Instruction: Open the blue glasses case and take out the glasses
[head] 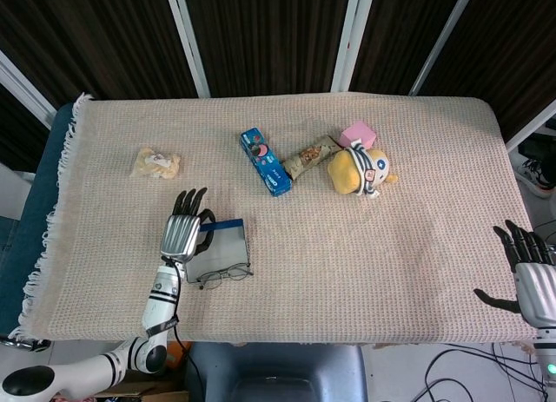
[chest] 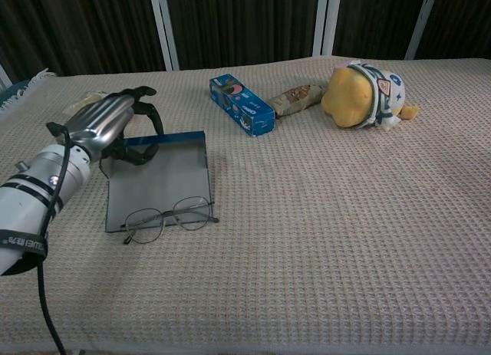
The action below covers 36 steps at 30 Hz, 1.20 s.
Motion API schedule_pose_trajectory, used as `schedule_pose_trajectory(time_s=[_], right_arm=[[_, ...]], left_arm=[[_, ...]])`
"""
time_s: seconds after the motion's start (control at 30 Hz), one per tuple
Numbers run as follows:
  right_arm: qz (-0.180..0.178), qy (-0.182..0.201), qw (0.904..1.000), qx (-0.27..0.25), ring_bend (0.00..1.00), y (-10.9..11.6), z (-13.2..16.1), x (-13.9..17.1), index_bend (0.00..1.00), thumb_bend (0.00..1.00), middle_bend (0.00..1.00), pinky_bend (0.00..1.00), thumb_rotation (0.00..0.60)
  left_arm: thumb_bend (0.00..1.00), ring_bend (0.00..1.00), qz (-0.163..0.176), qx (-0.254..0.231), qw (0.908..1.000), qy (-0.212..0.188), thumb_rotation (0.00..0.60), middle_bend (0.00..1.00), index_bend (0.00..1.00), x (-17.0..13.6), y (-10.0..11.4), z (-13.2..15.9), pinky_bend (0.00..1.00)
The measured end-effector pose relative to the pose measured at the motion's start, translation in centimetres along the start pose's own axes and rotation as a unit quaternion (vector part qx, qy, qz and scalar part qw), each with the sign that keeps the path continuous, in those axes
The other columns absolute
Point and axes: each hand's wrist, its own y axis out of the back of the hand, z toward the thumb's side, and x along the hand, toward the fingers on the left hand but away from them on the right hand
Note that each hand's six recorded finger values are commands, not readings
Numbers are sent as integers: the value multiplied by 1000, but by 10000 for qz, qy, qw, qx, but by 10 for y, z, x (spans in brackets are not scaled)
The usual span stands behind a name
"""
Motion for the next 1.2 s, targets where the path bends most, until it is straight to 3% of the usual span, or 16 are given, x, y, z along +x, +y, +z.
schedule_pose_trajectory(time_s=[0.2, 0.4, 0.53, 0.6, 0.67, 0.9, 1.2], right_arm=[[-17, -2, 10000, -22, 0, 1, -1, 1, 0, 61, 0, 0, 600], [-24, -62, 10000, -37, 0, 3, -4, -1, 0, 61, 0, 0, 600], [-25, -98, 9999, -38, 0, 3, -6, -3, 0, 61, 0, 0, 600], [-21, -102, 9999, -35, 0, 3, -6, -3, 0, 61, 0, 0, 600], [-8, -95, 9999, -31, 0, 2, -6, -3, 0, 61, 0, 0, 600], [1, -73, 10000, -21, 0, 2, -5, -2, 0, 61, 0, 0, 600], [26, -63, 10000, 38, 0, -1, -3, -2, 0, 61, 0, 0, 600]], left_arm=[[383, 0, 95, 36, 9999, 115, 600, 65, 508, 23, 3, -4, 6], [384, 0, -188, 181, 9993, 270, 600, 57, 414, 44, -8, -8, 3], [385, 0, -601, 335, 9969, 371, 600, 15, 259, 48, -24, -12, 3], [384, 0, -758, 406, 9955, 410, 600, 1, 97, 49, -29, -14, 2], [384, 0, -794, 437, 9950, 417, 600, 0, 10, 49, -29, -14, 1], [380, 0, -640, 337, 9968, 327, 600, 0, 0, 46, -16, -11, 0], [379, 0, -448, 42, 9984, -352, 600, 0, 151, 1, 17, 14, 0]])
